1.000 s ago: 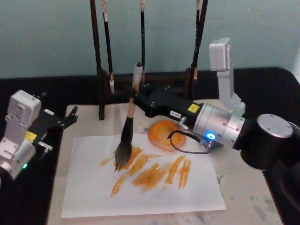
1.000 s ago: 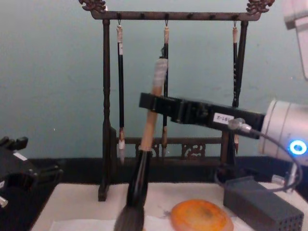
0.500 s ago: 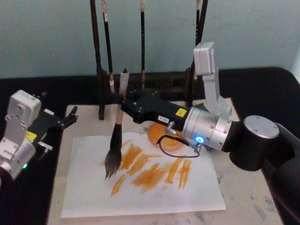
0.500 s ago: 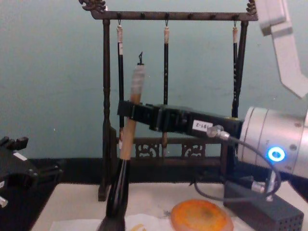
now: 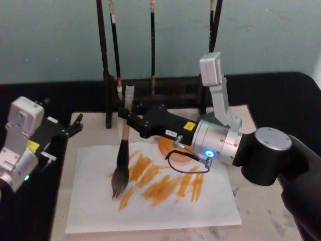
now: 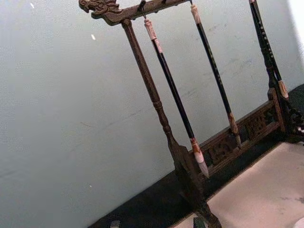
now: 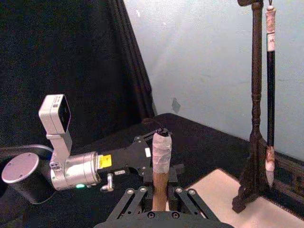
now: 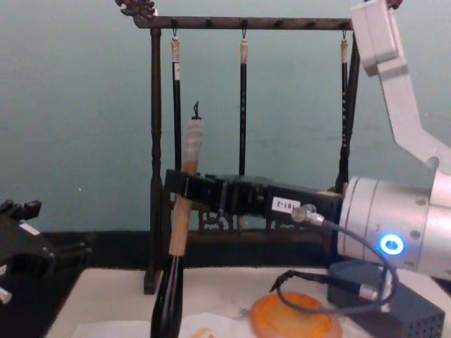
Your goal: Pick up the brush from the inkstone, write on the paper, then place the brush back to its original position.
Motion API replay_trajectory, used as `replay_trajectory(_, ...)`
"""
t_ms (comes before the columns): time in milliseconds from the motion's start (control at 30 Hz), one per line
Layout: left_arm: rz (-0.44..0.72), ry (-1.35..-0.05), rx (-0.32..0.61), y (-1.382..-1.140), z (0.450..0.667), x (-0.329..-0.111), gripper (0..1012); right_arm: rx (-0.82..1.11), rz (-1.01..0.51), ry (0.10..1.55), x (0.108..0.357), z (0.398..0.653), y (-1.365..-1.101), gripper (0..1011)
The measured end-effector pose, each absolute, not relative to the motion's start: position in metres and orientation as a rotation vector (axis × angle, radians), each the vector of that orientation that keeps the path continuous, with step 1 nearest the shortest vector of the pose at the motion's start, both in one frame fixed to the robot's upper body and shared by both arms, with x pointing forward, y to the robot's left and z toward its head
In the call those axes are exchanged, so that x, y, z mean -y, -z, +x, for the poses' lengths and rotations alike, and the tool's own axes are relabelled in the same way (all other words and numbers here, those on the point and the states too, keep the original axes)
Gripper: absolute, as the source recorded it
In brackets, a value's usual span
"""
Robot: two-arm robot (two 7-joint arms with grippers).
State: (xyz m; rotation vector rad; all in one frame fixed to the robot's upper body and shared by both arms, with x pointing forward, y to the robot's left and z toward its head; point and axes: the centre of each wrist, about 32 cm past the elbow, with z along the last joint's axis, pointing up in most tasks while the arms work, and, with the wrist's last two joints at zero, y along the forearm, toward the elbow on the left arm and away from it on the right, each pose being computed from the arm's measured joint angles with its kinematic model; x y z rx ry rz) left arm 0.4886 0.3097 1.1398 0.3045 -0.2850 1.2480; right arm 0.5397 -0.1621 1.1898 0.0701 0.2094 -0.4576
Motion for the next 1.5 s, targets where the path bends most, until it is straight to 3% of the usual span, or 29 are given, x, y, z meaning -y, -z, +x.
replay_trajectory(1500,0.304,-1.248,0.285,-1.140,0.489,-0.310,1001,-0.172,0.052,0.534,0.175,0.543,-1.187,175)
